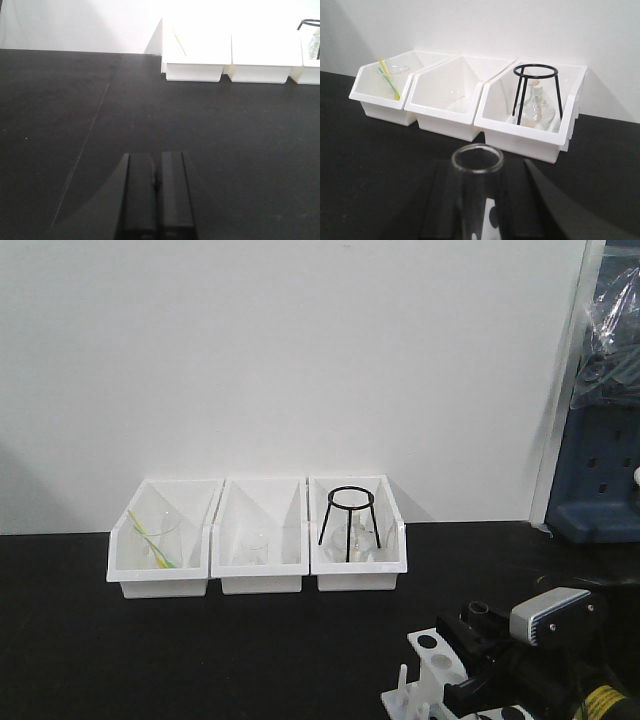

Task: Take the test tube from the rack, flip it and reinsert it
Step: 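Lift the test tube up out of the rack with the right gripper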

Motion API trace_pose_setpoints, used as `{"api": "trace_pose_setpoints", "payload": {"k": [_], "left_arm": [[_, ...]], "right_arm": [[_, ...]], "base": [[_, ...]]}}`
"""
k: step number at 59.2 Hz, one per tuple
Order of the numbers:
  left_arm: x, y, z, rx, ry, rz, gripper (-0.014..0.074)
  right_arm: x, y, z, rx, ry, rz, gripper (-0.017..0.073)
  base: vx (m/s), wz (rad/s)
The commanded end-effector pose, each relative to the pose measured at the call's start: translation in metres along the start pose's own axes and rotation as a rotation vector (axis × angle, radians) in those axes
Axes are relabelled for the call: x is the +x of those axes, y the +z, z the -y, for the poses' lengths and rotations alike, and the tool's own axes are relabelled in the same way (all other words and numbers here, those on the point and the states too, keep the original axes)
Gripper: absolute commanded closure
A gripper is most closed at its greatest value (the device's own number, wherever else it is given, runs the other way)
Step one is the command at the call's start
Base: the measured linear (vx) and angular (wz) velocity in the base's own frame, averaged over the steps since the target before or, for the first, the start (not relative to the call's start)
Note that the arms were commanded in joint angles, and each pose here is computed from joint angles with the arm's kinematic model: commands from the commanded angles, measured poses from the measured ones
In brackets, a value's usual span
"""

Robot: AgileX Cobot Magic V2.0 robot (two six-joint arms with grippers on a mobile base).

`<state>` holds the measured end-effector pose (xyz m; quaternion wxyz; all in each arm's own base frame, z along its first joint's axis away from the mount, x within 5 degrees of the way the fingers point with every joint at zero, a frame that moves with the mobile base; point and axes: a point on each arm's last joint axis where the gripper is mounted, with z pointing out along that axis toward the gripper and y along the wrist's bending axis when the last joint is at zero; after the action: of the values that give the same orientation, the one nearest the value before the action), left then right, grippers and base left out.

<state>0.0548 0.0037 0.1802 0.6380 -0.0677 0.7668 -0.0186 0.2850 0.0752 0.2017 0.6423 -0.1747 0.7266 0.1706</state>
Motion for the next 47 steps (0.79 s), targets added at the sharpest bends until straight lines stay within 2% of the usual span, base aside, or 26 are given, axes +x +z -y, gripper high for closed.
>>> {"api": "trace_pose_setpoints", "payload": {"k": [1,47], "left_arm": [[-0.007,-0.001,0.002,0.023,-0.004,0.086,0.06],[-0.007,-0.001,0.002,0.023,-0.004,0.086,0.06]], "right_arm": [[-0.033,-0.007,-0.001,-0.001,-0.034,0.141,0.0571],[-0.106,-0.062,-0.01,0.104,-0.097,0.256,0.0571]], "base": [[0.0,0.0],[0.0,0.0]]}}
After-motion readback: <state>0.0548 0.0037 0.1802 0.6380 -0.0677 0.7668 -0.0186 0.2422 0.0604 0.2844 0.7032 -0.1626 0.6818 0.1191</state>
